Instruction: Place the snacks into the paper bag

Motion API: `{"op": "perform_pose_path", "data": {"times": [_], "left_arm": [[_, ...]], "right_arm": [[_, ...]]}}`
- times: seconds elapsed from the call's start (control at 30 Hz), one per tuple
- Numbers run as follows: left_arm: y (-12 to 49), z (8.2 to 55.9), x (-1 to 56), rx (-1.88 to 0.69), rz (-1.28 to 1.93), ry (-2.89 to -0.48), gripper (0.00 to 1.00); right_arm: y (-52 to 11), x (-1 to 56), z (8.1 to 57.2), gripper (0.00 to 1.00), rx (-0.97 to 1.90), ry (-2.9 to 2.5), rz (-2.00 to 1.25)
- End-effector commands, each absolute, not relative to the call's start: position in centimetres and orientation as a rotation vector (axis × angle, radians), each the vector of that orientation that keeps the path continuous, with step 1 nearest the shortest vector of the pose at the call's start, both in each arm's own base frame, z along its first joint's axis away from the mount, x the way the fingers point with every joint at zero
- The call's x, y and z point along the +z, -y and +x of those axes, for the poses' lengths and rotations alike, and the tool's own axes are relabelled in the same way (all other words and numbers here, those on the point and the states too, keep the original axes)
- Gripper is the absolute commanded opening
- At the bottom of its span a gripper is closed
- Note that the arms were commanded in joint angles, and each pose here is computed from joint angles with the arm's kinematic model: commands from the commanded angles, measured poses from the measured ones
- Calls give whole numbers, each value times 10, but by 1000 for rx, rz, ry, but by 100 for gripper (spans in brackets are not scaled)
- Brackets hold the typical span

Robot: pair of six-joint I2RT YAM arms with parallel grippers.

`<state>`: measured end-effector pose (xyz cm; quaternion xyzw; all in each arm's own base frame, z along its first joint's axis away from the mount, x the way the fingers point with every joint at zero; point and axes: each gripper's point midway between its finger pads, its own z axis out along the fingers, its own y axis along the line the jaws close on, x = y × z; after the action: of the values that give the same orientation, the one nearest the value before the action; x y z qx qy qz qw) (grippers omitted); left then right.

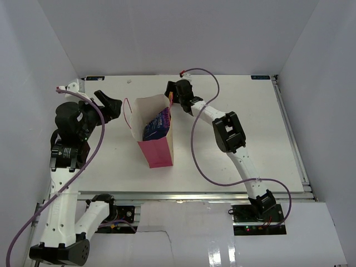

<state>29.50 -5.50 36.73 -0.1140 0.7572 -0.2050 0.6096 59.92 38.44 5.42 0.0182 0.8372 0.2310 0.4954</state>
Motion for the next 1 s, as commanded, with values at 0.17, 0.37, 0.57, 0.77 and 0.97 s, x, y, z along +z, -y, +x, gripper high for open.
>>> {"op": "perform_pose_path", "data": {"times": [0.17, 0.37, 0.57, 0.77, 0.97], "left_arm": [[51, 286, 387, -461, -261, -1678, 89], [53, 277, 390, -491, -265, -1647, 89], [57, 262, 386, -538, -264, -1612, 89], [64, 251, 379, -581, -239, -1595, 89], [61, 233, 369, -575, -243, -1573, 89]], "right_arm": [[-383, 49, 589, 63, 528, -2043, 0], [-336, 41, 570, 33, 512, -2151, -4], [-307, 91, 541, 23, 745, -2065, -368], [-269, 188, 503, 8, 880, -1806, -737], [-273, 329, 455, 8, 831, -1447, -986]]}}
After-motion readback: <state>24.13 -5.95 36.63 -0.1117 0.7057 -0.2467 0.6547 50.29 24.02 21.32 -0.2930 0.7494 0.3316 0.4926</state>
